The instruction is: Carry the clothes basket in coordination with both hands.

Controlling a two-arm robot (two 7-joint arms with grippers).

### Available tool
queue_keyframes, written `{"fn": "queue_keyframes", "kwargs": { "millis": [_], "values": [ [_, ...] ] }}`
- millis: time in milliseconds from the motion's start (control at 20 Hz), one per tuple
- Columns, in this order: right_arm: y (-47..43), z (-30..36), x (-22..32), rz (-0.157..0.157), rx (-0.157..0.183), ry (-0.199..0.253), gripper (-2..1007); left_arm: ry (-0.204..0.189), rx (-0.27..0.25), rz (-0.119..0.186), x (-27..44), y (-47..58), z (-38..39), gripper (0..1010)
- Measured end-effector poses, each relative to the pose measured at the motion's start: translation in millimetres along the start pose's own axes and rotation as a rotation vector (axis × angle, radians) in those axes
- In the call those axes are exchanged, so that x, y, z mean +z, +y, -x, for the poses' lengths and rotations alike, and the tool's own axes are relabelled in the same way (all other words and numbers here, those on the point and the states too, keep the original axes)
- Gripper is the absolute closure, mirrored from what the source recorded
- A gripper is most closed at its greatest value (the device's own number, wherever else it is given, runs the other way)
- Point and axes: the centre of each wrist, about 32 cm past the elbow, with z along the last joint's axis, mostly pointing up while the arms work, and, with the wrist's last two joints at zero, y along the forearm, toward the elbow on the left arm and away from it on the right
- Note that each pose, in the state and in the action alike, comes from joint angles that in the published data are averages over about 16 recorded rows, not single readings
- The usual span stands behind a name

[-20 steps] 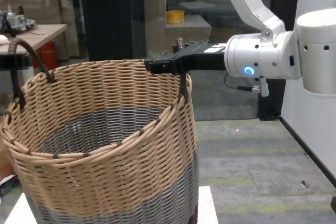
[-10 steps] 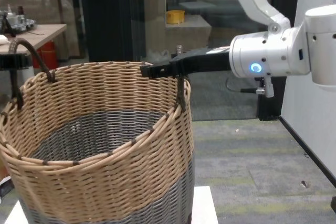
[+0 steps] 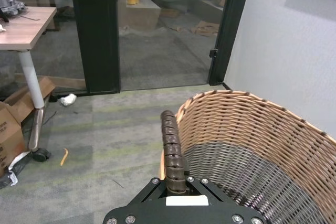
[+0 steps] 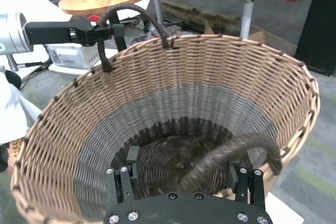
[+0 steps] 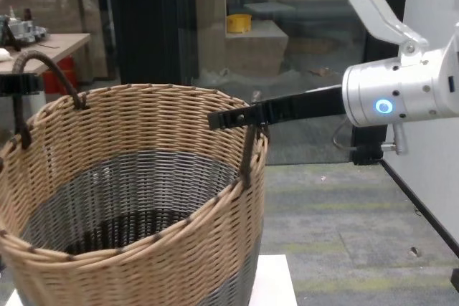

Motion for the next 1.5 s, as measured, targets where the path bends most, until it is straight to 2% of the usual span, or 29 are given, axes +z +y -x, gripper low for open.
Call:
{"fn": "queue_keyframes", "kwargs": {
  "millis": [150,350,600,850,1200,1350,1500],
  "values": [
    [-6.6,1.7,-2.4,0.013,0.001,0.029,5,0.0,0.0,0.0,0.0,0.0,0.0,1010],
    [-13.9,2.6,-3.8,0.014,-0.012,0.052,5,0.0,0.0,0.0,0.0,0.0,0.0,1010],
    [-22.0,2.6,-2.6,-0.014,-0.059,0.064,5,0.0,0.0,0.0,0.0,0.0,0.0,1010],
    [-25.2,2.1,1.1,-0.09,-0.144,0.041,5,0.0,0.0,0.0,0.0,0.0,0.0,1010],
    [-19.5,2.0,7.0,-0.225,-0.27,-0.026,5,0.0,0.0,0.0,0.0,0.0,0.0,1010],
    [-15.5,2.3,8.8,-0.268,-0.302,-0.05,5,0.0,0.0,0.0,0.0,0.0,0.0,1010],
    [-12.6,2.6,9.8,-0.293,-0.318,-0.069,5,0.0,0.0,0.0,0.0,0.0,0.0,1010]
  ]
}}
